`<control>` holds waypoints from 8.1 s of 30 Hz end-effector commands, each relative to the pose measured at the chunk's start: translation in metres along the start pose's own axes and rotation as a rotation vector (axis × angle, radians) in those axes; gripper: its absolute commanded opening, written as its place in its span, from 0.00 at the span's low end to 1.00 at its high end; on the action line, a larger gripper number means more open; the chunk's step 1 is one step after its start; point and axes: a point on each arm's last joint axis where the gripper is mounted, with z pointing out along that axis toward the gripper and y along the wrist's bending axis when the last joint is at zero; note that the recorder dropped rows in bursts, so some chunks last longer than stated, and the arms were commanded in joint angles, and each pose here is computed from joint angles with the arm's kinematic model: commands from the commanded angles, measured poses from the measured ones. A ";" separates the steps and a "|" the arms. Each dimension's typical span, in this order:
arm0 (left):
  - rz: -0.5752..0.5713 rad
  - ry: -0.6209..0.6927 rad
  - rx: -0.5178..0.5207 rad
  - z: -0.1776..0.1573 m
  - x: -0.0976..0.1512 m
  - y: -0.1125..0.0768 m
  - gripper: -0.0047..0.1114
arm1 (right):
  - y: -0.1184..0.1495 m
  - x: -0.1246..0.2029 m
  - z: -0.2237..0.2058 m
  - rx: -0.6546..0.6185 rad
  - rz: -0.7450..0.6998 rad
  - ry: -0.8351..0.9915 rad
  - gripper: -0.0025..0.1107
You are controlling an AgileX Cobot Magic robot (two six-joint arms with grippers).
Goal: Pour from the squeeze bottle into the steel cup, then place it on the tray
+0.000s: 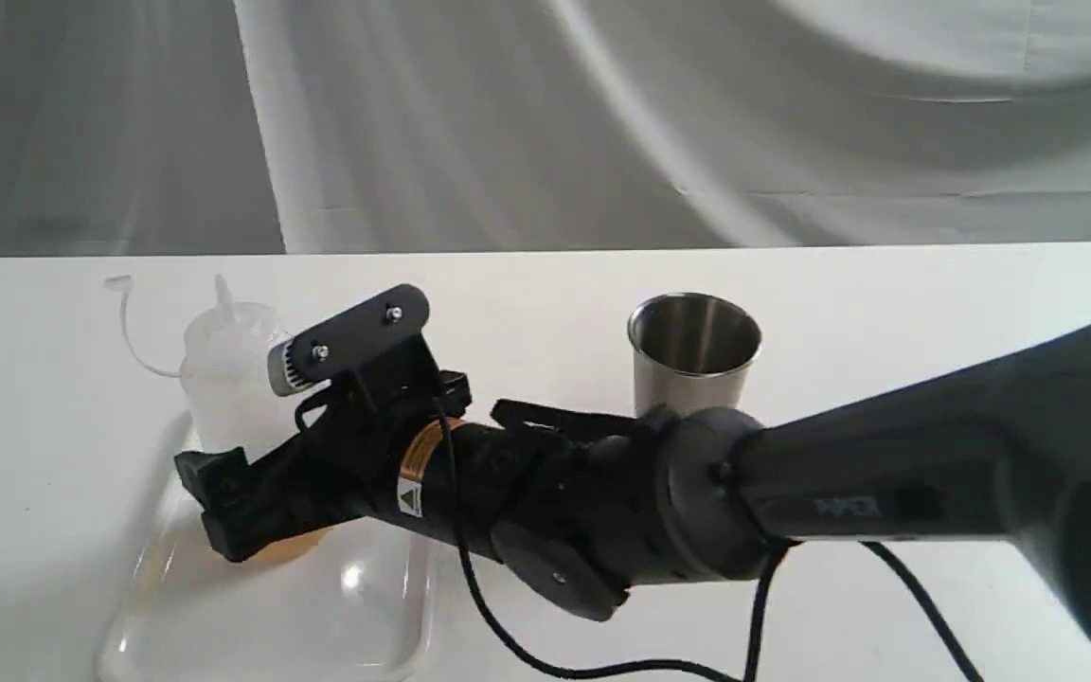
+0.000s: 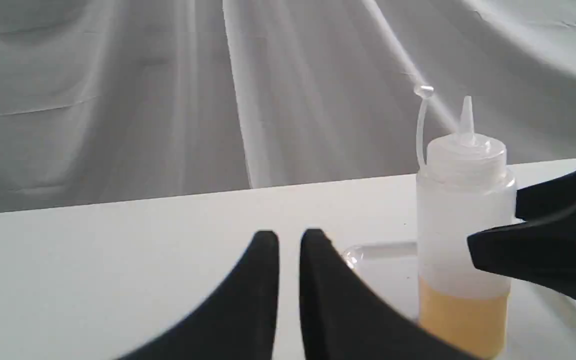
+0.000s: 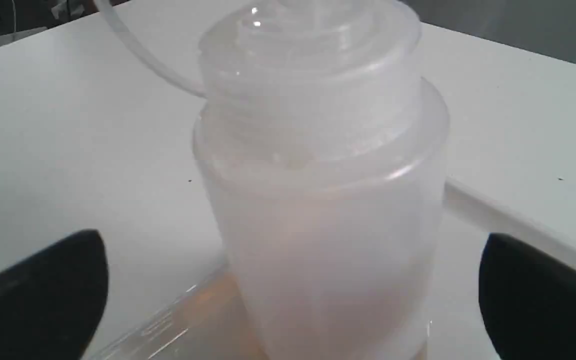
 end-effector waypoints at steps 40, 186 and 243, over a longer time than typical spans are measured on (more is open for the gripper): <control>-0.004 -0.002 0.005 0.000 0.001 0.000 0.11 | 0.071 -0.042 -0.204 -0.137 -0.037 -0.082 0.51; -0.004 -0.002 0.005 0.000 0.001 0.000 0.11 | -0.012 0.098 -0.425 0.895 0.081 -0.092 0.02; -0.001 -0.002 0.005 0.000 0.001 0.000 0.11 | -0.009 0.098 -0.422 0.854 0.107 -0.108 0.02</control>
